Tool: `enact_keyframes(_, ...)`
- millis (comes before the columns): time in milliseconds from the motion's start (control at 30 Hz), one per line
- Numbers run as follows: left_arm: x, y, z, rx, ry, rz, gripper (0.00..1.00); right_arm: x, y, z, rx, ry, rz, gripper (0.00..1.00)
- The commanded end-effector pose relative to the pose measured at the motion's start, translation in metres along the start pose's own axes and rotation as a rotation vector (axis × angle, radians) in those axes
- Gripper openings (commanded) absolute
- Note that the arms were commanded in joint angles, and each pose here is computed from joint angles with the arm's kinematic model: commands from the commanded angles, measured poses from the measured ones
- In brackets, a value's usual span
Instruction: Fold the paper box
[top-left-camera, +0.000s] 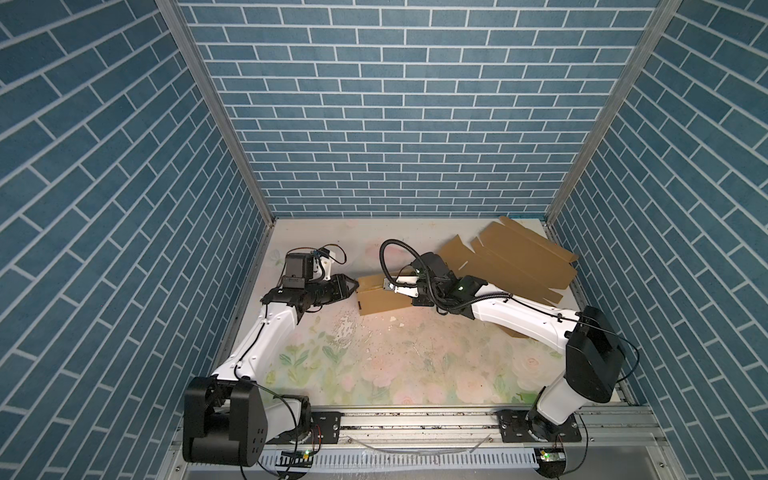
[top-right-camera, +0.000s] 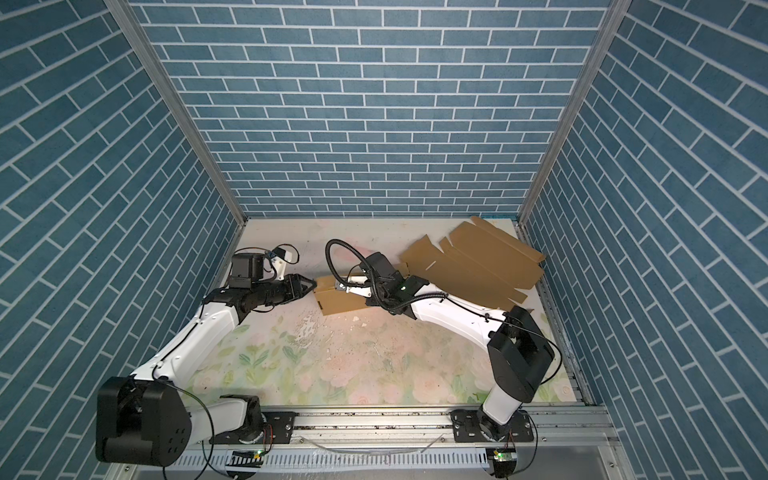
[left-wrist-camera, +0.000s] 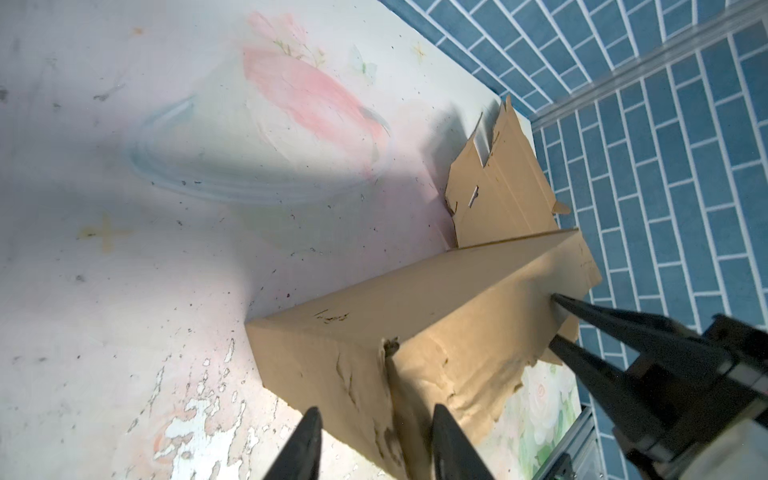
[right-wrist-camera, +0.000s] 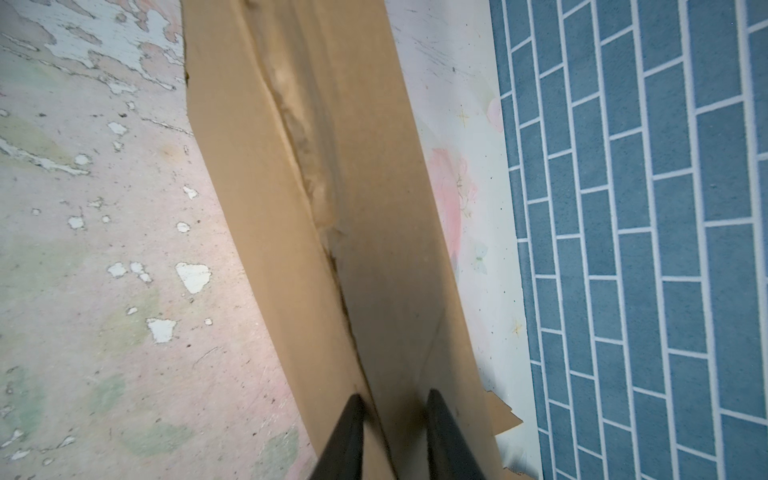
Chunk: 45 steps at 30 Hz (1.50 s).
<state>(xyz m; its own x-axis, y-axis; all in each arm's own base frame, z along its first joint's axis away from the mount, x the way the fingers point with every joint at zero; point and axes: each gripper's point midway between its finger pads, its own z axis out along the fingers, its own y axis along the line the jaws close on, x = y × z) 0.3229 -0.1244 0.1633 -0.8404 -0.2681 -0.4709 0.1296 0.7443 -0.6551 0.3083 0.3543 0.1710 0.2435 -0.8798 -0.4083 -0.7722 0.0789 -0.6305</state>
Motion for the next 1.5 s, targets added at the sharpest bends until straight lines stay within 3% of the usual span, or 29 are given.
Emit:
enact_keyframes(0,0.022,0.024,0.01,-0.037,0.041,-0.022,0.35,0.025,0.038,0.009,-0.113,0.068,0.023,0.26)
enact_keyframes(100,0.034,0.041,0.016,-0.051,0.071,-0.057,0.25,0.025,0.039,0.01,-0.115,0.067,0.026,0.26)
enact_keyframes(167,0.035,0.04,0.015,-0.048,0.076,-0.062,0.25,0.024,0.04,0.01,-0.117,0.065,0.025,0.25)
enact_keyframes(267,0.018,0.027,0.006,-0.031,0.034,-0.046,0.29,0.026,0.04,0.011,-0.121,0.068,0.032,0.25)
enact_keyframes(500,-0.004,0.001,-0.007,-0.002,-0.025,-0.021,0.52,0.028,0.042,0.014,-0.121,0.067,0.059,0.25)
enact_keyframes(633,0.009,0.015,0.004,-0.03,0.025,-0.028,0.5,0.027,0.04,0.014,-0.121,0.059,0.086,0.3)
enact_keyframes(733,0.018,0.023,0.01,-0.037,0.046,-0.029,0.44,0.018,0.031,0.007,-0.131,0.016,0.163,0.42)
enact_keyframes(833,0.024,0.028,0.012,-0.051,0.061,-0.029,0.39,0.004,0.006,-0.01,-0.137,-0.077,0.331,0.59)
enact_keyframes(933,0.023,0.027,0.011,-0.05,0.057,-0.022,0.38,-0.006,-0.032,-0.037,-0.135,-0.202,0.587,0.72)
enact_keyframes(1033,0.022,0.028,0.011,-0.057,0.059,-0.011,0.38,0.017,-0.08,-0.056,-0.061,-0.249,0.92,0.71)
enact_keyframes(1133,0.022,0.028,0.01,-0.062,0.06,-0.002,0.38,0.071,-0.103,-0.061,0.004,-0.121,1.284,0.6)
enact_keyframes(1200,0.022,0.028,0.009,-0.066,0.061,0.001,0.38,0.099,-0.099,-0.06,-0.083,-0.027,1.464,0.56)
enact_keyframes(1300,0.022,0.029,0.009,-0.071,0.064,0.007,0.38,0.11,-0.086,-0.055,-0.289,-0.007,1.647,0.5)
enact_keyframes(1467,0.024,0.031,0.01,-0.077,0.071,0.011,0.38,0.107,-0.083,-0.054,-0.351,-0.022,1.649,0.46)
